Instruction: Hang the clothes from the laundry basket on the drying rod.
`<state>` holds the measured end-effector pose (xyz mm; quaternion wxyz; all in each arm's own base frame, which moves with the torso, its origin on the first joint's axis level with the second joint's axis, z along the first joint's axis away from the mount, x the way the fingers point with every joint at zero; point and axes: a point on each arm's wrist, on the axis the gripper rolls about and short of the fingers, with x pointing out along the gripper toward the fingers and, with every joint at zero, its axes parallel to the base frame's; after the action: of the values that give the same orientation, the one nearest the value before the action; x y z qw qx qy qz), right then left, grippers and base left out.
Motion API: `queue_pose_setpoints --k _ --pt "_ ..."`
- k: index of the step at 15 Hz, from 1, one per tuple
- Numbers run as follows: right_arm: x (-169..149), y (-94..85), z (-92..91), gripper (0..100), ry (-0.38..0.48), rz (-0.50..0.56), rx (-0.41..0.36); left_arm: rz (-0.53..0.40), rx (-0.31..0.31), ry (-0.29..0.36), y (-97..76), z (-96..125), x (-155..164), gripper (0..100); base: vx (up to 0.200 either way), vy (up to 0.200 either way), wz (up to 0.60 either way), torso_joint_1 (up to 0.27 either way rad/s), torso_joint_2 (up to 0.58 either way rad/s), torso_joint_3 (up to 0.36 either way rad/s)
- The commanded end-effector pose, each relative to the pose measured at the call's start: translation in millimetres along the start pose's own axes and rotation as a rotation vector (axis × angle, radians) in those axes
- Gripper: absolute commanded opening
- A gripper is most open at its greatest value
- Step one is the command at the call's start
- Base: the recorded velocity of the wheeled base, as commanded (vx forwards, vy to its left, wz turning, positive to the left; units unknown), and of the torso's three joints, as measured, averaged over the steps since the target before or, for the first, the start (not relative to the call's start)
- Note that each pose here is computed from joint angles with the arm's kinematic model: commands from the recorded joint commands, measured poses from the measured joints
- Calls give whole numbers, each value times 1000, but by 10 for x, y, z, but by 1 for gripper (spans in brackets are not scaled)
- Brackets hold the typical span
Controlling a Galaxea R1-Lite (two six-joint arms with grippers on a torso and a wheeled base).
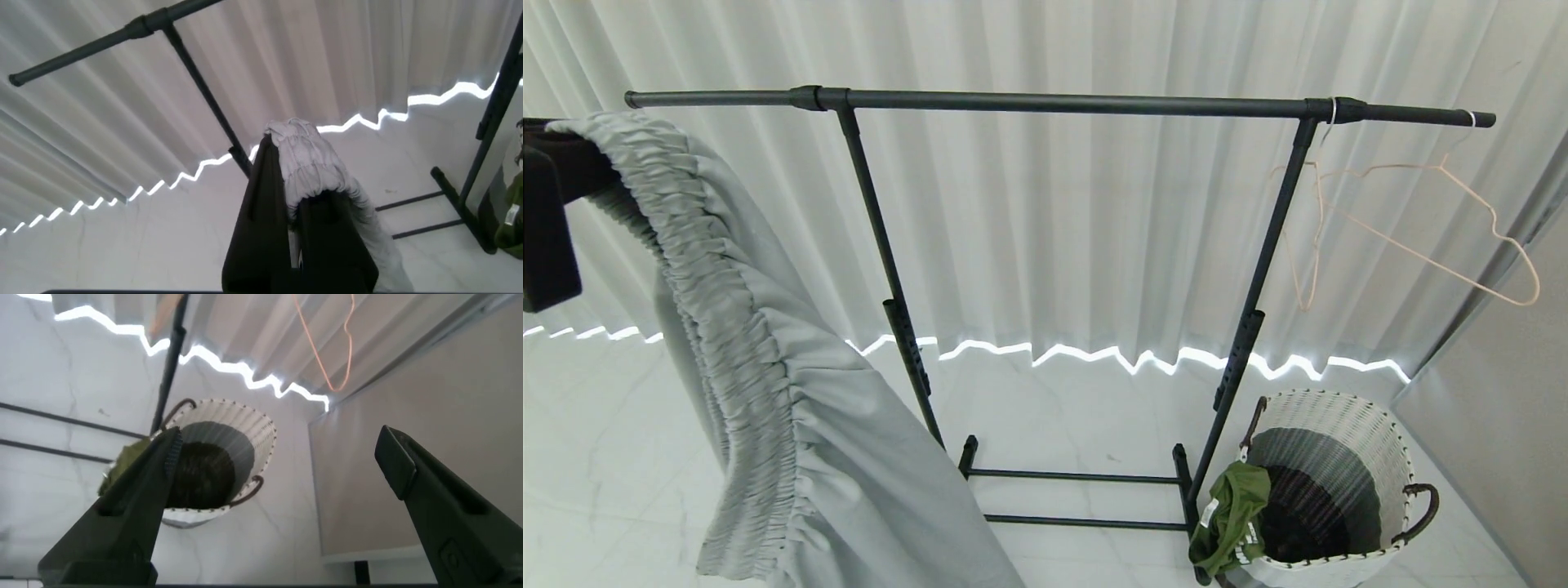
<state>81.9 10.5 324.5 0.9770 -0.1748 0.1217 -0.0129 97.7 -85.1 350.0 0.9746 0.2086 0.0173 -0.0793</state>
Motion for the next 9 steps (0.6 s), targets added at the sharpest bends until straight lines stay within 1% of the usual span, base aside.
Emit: queue_pose_setpoints --k 1,9 --pt "-3 2 -8 100 3 0 0 -1 3 2 -6 0 7 0 0 -200 0 7 -2 2" --pt "30 3 -10 100 14 -4 0 -8 10 11 -29 -29 17 0 0 -200 0 7 1 0"
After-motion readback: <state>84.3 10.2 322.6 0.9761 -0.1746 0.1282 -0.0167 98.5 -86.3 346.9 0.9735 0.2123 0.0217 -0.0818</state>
